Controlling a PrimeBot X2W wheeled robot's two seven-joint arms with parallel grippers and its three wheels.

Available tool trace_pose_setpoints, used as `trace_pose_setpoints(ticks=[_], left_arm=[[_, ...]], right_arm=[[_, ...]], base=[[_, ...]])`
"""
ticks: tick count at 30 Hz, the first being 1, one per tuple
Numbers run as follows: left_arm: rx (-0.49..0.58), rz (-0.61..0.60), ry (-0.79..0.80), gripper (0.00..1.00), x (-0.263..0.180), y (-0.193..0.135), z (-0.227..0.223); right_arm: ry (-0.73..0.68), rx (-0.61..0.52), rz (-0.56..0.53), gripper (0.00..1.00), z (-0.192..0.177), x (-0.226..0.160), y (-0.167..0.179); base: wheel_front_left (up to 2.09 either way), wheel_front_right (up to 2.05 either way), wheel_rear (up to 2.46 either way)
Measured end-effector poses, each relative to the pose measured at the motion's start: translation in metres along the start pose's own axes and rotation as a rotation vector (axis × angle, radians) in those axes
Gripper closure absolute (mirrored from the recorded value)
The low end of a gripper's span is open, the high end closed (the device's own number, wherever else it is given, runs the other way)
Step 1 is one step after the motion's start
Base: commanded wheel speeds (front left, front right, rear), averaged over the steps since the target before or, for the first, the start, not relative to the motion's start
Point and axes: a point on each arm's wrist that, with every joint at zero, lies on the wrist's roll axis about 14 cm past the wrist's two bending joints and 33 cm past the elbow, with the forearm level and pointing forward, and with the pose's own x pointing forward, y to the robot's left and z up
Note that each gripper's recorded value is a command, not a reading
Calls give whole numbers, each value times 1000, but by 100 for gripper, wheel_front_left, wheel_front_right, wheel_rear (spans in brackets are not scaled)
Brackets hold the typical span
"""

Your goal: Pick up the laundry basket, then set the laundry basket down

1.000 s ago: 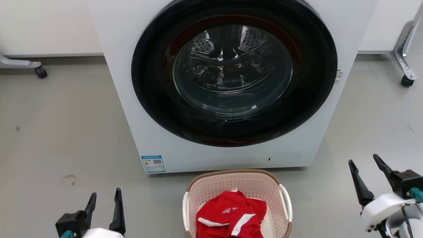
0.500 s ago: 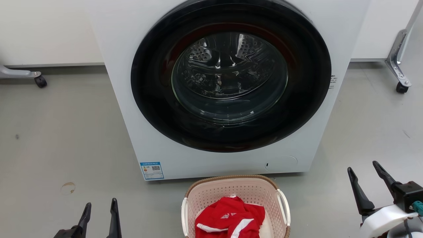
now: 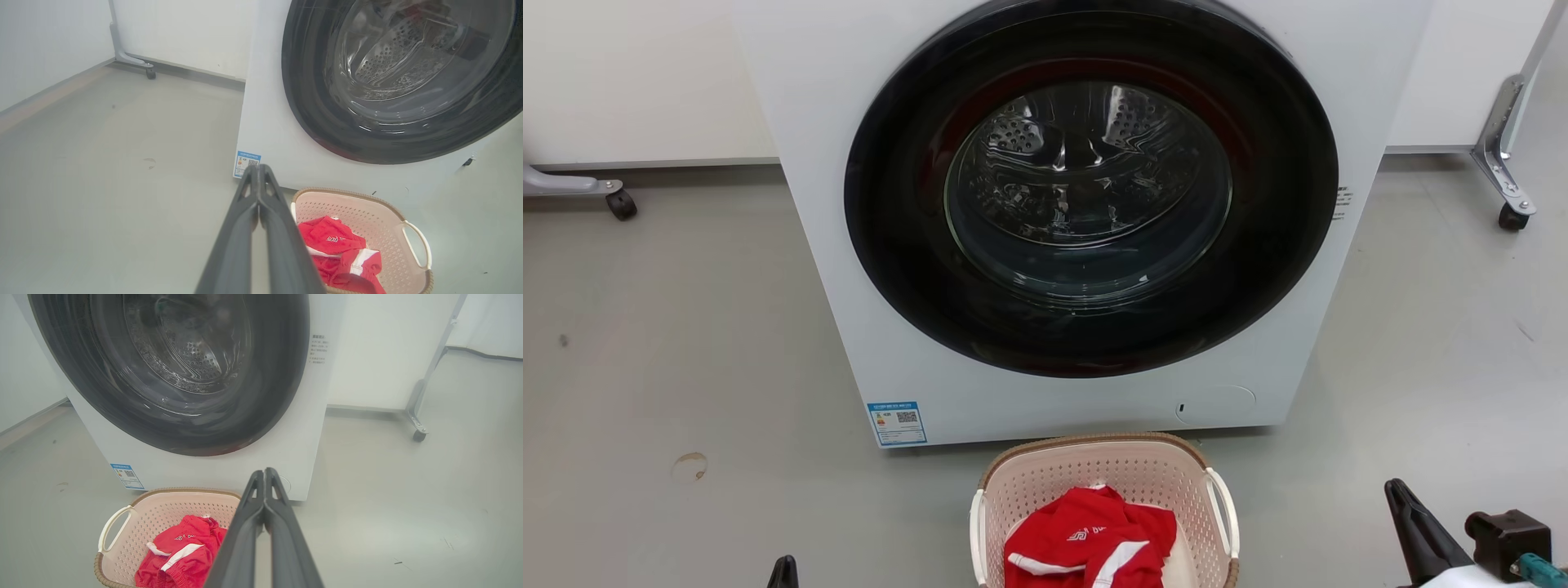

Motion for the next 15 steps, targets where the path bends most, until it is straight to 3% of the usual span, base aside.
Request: trace_pose_setpoints(ticks=[15], left_arm=[[-173, 27, 36, 100, 5, 5, -3]], right_arm=[[14, 181, -65, 100, -2, 0, -16]], base=[[0, 0, 0]])
